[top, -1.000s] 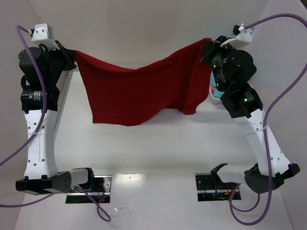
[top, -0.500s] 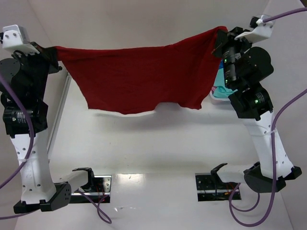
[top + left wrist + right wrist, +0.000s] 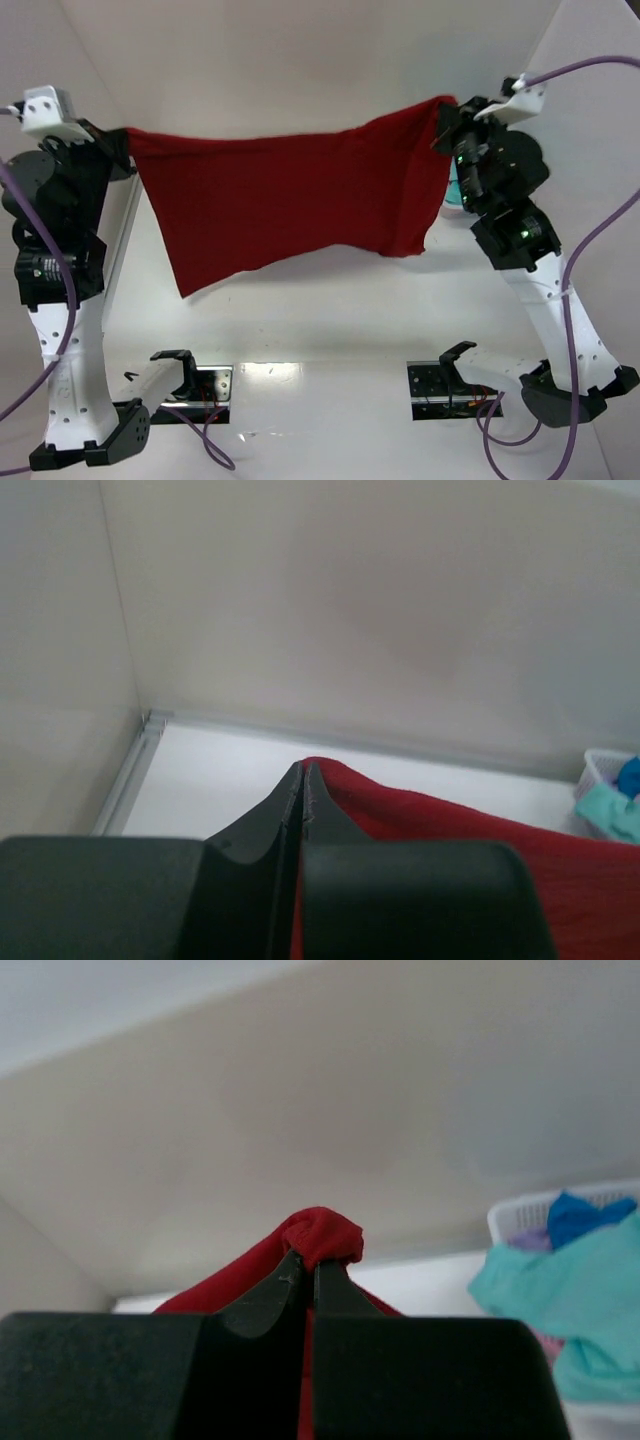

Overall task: Fold and stack the t-shirts
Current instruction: Flatten out the tshirt

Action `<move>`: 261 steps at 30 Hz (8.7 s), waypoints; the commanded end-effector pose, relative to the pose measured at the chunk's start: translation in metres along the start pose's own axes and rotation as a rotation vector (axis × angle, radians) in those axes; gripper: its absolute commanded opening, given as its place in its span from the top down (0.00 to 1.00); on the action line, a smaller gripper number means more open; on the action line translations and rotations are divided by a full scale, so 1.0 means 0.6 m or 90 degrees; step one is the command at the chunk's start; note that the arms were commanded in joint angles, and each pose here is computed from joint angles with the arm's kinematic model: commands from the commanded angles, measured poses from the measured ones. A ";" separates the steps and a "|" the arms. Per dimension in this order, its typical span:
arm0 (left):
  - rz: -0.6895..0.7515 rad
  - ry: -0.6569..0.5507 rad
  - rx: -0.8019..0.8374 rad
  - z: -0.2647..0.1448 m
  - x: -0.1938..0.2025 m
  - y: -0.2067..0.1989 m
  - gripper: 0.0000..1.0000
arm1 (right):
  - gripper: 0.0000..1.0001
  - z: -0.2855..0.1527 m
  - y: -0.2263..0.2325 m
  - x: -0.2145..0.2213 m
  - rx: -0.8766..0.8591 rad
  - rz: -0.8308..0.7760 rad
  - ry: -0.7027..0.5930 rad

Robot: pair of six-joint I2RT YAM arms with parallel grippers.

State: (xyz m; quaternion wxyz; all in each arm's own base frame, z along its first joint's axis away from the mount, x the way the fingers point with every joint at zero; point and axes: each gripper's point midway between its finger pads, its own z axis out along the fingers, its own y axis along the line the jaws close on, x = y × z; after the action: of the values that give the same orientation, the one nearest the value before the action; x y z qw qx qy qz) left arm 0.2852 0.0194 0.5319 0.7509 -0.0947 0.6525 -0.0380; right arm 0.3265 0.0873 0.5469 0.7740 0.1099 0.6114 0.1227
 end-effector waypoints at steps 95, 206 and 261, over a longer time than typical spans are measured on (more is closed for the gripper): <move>-0.042 0.259 -0.036 0.091 0.369 0.061 1.00 | 0.26 -0.231 -0.113 0.774 0.195 0.192 0.592; 0.033 -0.116 -0.093 0.096 -0.116 0.041 1.00 | 1.00 -0.021 -0.086 -0.207 0.127 0.146 -0.219; 0.042 -0.186 -0.039 -0.135 -0.195 -0.002 1.00 | 1.00 -0.196 -0.077 -0.178 -0.017 0.116 -0.128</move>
State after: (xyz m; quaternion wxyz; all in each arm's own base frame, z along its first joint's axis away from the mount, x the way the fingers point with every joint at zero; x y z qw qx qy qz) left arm 0.1546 0.0145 0.6502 0.8580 -0.0697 0.5088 -0.0053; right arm 0.1731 0.0019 0.6096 0.8348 0.1732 0.4869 0.1900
